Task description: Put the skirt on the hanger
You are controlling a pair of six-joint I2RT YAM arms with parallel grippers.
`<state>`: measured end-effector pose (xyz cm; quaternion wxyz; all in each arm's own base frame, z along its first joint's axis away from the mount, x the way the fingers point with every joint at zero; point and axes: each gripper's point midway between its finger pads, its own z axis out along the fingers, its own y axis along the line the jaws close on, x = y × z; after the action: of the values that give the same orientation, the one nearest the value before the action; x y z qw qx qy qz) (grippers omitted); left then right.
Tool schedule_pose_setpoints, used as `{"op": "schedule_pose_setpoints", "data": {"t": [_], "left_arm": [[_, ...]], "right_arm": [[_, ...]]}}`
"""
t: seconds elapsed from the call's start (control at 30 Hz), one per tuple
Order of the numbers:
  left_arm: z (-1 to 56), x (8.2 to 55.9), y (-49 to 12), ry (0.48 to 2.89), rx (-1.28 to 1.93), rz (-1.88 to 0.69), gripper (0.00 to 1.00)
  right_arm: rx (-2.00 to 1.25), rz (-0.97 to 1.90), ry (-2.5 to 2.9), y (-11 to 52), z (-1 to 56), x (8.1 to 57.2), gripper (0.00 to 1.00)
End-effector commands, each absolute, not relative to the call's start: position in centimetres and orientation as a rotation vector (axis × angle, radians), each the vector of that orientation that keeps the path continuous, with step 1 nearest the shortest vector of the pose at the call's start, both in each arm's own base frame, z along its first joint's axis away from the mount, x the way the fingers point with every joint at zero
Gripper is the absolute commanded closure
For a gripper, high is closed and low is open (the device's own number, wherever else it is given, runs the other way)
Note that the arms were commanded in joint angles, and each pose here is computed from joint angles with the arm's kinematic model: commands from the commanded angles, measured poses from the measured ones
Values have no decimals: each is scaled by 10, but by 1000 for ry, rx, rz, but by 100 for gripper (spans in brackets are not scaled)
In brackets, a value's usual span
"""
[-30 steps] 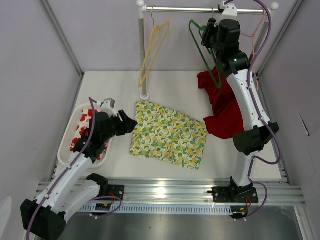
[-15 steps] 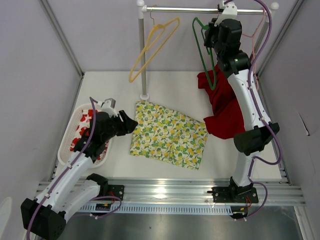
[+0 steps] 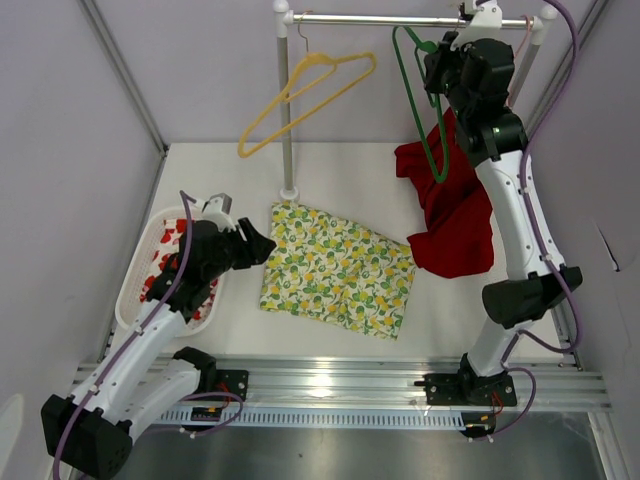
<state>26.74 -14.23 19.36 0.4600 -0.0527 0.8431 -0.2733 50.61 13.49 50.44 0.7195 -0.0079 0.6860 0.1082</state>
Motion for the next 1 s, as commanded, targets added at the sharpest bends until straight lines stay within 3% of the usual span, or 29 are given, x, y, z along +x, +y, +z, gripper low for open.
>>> {"op": "schedule_pose_setpoints", "data": {"t": [0.0,0.57,0.77,0.97], "left_arm": [[222,275,-145,2003,-86,-677,40],[229,276,-150,1999,-67,-698,40],[254,277,-154,1953,-50,-731,39],[230,266,-154,2009,-54,-750,40]], "right_arm": [[-13,291,1374,130,555,475,100],[16,411,1494,126,524,408,100],[36,499,1648,136,455,356,100],[-32,672,1791,176,364,301,100]]}}
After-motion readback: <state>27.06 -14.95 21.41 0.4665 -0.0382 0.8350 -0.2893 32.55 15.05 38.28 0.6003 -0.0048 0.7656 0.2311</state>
